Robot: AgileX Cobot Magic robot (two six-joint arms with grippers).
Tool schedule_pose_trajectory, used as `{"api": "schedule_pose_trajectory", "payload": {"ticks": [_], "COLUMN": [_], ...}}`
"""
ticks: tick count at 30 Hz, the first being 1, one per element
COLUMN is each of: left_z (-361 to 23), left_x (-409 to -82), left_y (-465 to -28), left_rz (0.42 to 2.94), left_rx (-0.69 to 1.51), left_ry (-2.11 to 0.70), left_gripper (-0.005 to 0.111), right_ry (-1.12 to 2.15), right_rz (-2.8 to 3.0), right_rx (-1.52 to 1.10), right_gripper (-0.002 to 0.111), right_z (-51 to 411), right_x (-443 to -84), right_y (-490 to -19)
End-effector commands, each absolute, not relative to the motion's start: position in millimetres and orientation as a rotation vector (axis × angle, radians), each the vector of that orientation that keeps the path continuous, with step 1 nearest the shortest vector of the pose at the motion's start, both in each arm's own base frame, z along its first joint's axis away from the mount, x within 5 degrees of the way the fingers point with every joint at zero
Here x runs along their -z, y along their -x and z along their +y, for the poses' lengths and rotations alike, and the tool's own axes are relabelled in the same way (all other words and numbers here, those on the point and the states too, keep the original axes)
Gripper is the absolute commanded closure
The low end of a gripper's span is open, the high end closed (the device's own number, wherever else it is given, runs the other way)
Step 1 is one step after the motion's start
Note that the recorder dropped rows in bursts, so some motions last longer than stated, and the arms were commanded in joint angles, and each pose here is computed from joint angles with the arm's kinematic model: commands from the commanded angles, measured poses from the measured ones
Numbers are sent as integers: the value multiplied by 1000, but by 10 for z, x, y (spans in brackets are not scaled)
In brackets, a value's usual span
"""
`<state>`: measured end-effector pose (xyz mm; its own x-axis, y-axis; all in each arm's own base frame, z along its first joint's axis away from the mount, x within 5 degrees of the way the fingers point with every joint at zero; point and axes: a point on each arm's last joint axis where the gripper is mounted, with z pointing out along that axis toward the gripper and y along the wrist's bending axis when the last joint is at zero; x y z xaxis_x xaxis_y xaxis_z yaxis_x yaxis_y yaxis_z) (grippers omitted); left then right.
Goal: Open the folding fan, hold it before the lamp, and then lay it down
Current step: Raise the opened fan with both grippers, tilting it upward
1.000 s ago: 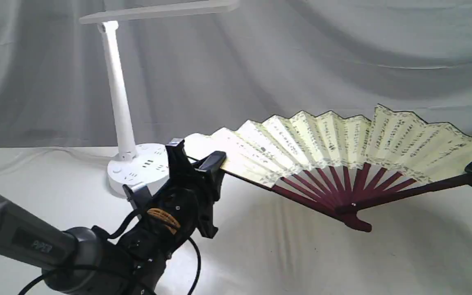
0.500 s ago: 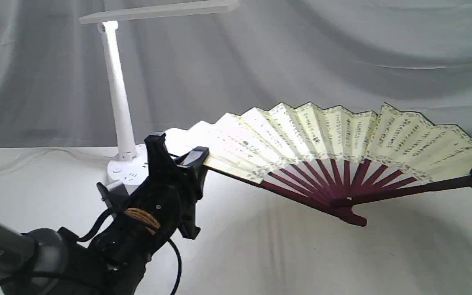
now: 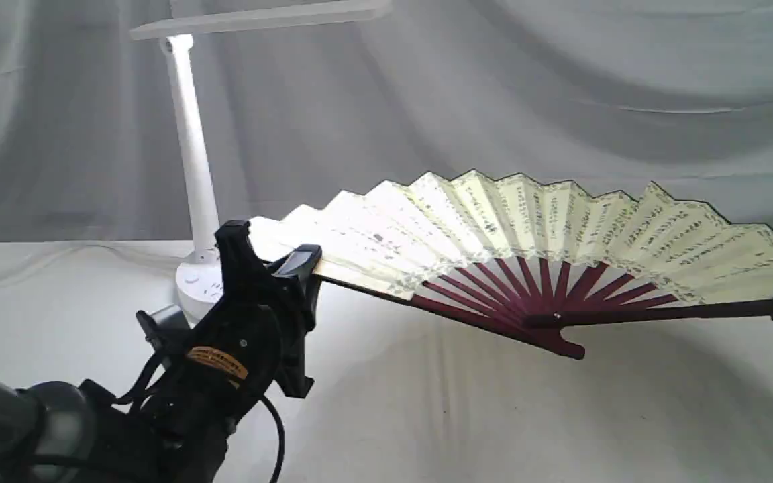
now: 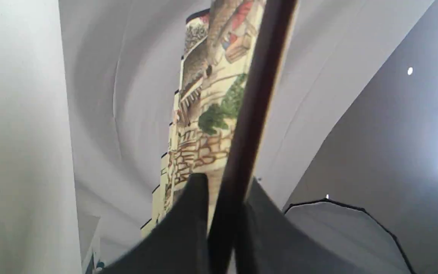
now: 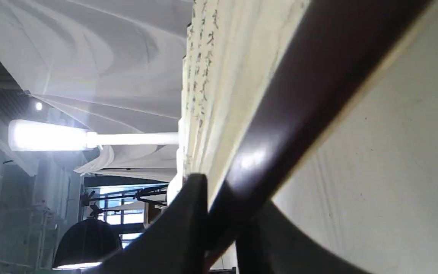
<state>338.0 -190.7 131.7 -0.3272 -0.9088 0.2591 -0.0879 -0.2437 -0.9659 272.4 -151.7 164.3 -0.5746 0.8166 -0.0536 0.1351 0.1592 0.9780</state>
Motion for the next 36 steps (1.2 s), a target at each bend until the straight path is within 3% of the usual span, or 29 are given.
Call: {"api": "schedule_pose_trajectory", "payload": {"ticks": [1,36], "left_z": [-1685,-1607], "left_x": [-1465,-1503], "left_y": [-3445,-3457], "left_rz": [1064,969], "left_rx": [1660,1633], "left_ry": [1399,1460], "left_gripper": [107,107], "right_ry": [-909,-952], "right_rz": [1934,1906], "right_rx": [-1333,-1365], "right_gripper": [108,108], "right_z": [-1587,-1555], "right_x": [-1538,-1556], "right_y": [-2664,-2705]}}
